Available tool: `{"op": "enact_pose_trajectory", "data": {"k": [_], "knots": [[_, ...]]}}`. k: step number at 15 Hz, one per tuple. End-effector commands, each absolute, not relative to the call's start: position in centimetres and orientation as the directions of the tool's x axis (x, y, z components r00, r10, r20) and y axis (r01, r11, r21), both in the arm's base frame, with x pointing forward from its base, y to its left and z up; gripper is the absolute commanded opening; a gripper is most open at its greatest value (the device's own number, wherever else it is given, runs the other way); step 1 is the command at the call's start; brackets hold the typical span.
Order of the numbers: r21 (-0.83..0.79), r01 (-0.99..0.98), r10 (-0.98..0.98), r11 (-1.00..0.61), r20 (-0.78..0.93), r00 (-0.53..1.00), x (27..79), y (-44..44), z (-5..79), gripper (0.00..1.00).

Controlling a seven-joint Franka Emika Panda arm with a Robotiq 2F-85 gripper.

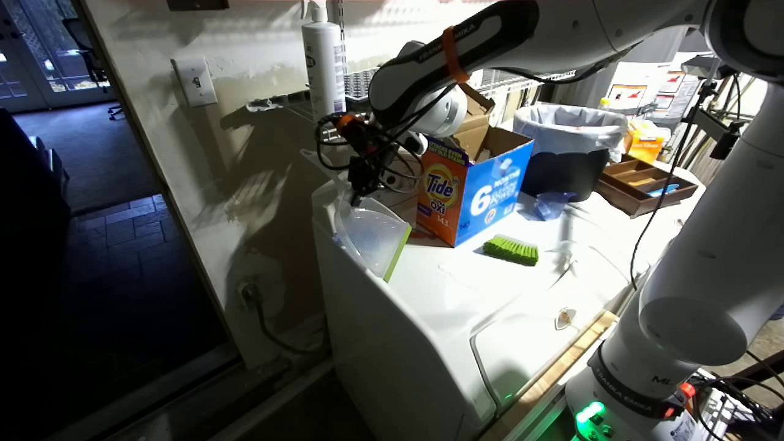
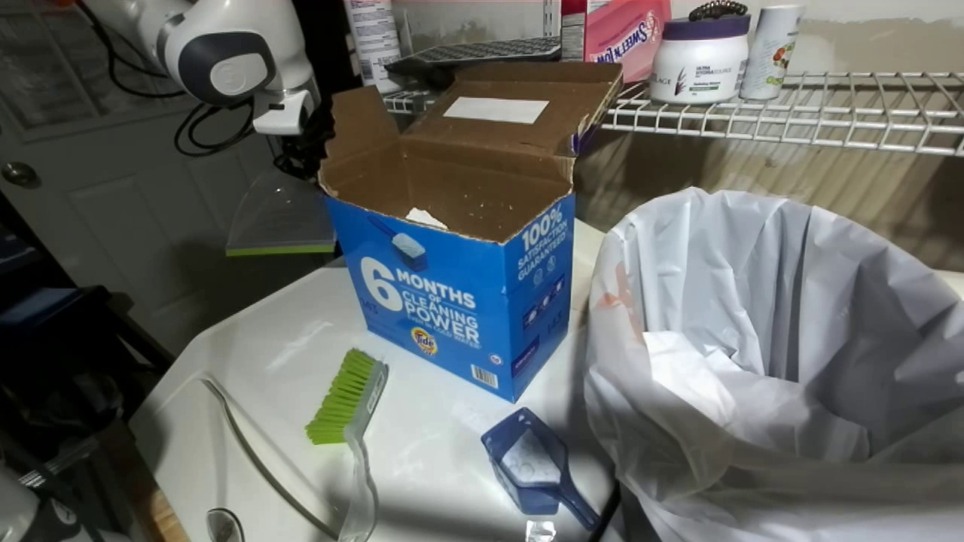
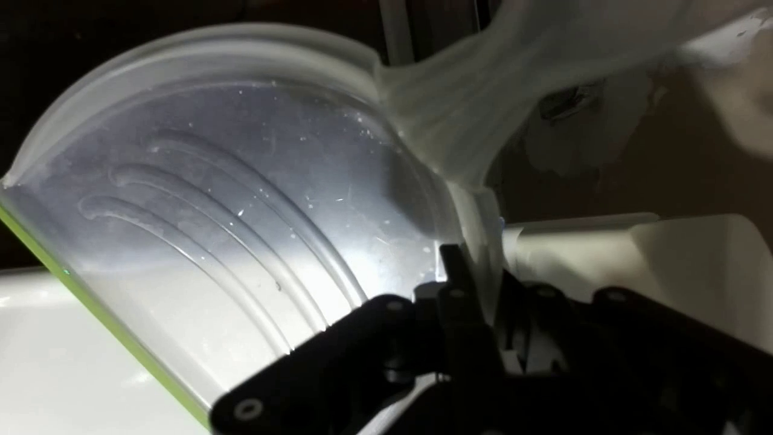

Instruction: Move the dustpan forward

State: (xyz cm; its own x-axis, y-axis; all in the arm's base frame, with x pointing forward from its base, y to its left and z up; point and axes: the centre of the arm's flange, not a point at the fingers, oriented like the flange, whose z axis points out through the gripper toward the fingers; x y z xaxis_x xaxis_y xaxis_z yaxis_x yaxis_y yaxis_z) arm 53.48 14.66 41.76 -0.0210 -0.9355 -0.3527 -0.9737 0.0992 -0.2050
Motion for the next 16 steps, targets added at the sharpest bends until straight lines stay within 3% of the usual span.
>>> {"op": "enact_pose_trajectory", "data": {"k": [1, 8, 16], "knots": [[-0.201, -0.978, -0.918, 0.058, -0.396, 0.027, 54.4, 13.0, 41.8, 0.02], [-0.083, -0.997, -0.853, -0.001, -0.520, 0.044, 55.6, 11.4, 41.1, 0.02], [0.162, -0.987, -0.810, 0.008, -0.577, -0.102, 57.5, 10.8, 39.8, 0.02]]}}
